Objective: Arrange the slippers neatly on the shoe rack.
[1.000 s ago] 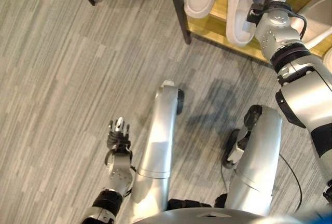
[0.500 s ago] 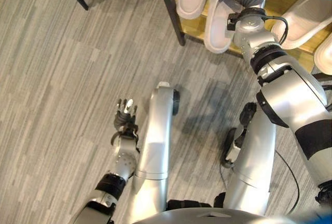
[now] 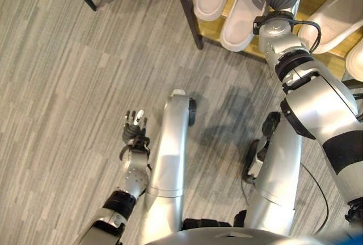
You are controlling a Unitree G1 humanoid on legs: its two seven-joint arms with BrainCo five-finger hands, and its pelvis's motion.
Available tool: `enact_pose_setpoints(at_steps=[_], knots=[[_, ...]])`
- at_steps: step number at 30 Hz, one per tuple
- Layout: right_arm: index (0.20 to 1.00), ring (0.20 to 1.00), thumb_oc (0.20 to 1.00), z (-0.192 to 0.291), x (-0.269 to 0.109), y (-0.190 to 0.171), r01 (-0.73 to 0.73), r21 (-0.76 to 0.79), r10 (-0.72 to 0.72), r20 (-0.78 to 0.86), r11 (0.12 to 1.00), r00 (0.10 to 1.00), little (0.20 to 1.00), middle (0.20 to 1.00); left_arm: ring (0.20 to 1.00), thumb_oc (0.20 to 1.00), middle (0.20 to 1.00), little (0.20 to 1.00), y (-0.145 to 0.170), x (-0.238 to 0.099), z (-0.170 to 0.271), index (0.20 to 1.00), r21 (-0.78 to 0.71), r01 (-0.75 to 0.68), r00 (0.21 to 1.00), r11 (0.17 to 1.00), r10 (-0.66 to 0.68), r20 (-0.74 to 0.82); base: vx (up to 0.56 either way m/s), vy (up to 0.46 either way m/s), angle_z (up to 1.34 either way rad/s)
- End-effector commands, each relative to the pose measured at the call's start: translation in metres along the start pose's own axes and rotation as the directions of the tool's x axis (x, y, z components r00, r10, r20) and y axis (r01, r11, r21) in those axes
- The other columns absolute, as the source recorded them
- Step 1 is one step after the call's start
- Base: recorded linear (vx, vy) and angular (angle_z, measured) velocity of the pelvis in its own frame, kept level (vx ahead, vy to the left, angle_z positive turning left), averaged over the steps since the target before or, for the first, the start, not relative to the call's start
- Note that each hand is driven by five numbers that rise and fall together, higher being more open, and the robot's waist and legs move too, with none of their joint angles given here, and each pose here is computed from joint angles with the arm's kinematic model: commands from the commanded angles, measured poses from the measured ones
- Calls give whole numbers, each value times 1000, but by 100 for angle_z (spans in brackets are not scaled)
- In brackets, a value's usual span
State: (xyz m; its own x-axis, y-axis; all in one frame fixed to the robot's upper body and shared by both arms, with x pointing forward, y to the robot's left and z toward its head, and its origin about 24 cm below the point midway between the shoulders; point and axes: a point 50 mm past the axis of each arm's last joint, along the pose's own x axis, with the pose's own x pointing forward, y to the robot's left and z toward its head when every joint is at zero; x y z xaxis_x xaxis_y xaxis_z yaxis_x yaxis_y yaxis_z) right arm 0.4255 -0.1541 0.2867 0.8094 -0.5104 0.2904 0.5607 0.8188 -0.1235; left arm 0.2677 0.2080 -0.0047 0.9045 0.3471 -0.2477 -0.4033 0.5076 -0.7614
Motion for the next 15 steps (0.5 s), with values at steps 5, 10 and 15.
enact_pose_setpoints(at_steps=[5, 10, 15], knots=[[1000, 1000, 1000, 68, 16, -30, 130, -91, -101, 269, 987, 958, 1000, 1000, 1000, 1000, 1000, 1000, 7, -14, -3, 1000, 50, 30, 999, 998, -32, 27, 0, 0, 0], [1000, 1000, 1000, 72, 24, -50, 151, -49, -126, 331, 987, 935, 1000, 1000, 1000, 1000, 1000, 1000, 24, -14, 0, 1000, 70, -11, 1000, 997, 9, 28, 10, -9, 2], [1000, 1000, 1000, 75, 26, -57, 153, -54, -121, 382, 987, 916, 1000, 1000, 1000, 1000, 1000, 1000, 41, -19, -1, 1000, 87, -55, 998, 995, 55, 7, 0, 0, 0]])
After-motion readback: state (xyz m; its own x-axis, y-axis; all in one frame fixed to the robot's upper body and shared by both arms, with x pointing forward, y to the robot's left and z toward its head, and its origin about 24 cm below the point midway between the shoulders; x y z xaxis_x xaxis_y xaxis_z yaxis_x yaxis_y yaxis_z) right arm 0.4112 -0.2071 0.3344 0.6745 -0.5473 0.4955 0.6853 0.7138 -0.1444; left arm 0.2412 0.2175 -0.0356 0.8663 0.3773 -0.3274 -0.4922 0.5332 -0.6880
